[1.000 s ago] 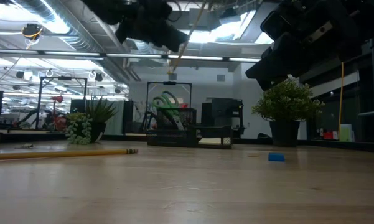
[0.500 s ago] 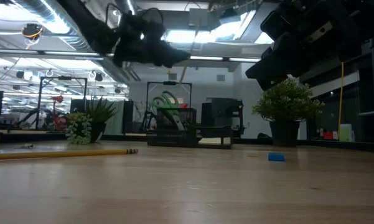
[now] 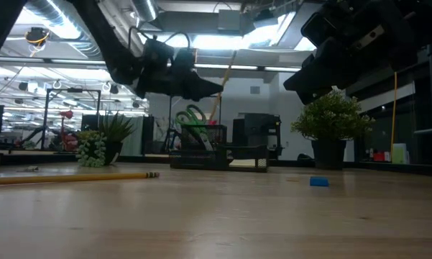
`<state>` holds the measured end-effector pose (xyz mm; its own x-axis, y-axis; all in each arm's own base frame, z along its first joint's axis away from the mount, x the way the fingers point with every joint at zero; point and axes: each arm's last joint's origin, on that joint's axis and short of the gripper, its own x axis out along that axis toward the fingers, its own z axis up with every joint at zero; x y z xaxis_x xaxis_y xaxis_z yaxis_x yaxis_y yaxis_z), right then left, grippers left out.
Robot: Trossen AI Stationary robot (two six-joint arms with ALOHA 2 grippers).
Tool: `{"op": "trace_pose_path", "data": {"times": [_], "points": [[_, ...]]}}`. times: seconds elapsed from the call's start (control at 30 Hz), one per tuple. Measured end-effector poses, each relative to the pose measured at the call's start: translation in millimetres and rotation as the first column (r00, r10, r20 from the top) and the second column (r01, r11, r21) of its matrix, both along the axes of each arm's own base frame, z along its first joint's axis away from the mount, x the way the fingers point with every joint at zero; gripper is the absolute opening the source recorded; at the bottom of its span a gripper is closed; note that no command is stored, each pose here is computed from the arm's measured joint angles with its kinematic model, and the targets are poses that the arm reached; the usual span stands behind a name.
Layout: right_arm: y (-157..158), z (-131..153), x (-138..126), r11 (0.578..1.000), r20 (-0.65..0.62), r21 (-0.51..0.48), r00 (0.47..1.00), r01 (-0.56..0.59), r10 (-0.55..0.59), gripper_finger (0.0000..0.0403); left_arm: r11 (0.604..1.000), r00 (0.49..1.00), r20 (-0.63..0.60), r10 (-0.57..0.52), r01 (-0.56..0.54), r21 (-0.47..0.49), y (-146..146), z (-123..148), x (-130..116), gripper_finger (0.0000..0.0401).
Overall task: Pick and place office supplies into organizer
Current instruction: Put the top pencil into the desk organizer
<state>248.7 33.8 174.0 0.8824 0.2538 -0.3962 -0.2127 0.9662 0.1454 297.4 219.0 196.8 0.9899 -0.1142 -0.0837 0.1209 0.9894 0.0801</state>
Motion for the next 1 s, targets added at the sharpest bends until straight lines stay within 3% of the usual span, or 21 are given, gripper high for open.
{"op": "trace_pose_path", "data": {"times": [0.5,1.0], "points": [[0,0,0,1.000,-0.001,0.001,1.000,0.000,0.000,0.0007,0.994,0.987,0.158,0.030,-0.012,-0.111,12,-42,13,0.0026],[0,0,0,1.000,-0.002,0.000,1.000,0.000,0.000,0.0007,0.988,0.987,0.158,0.040,-0.015,-0.156,14,-48,12,0.0026]]}}
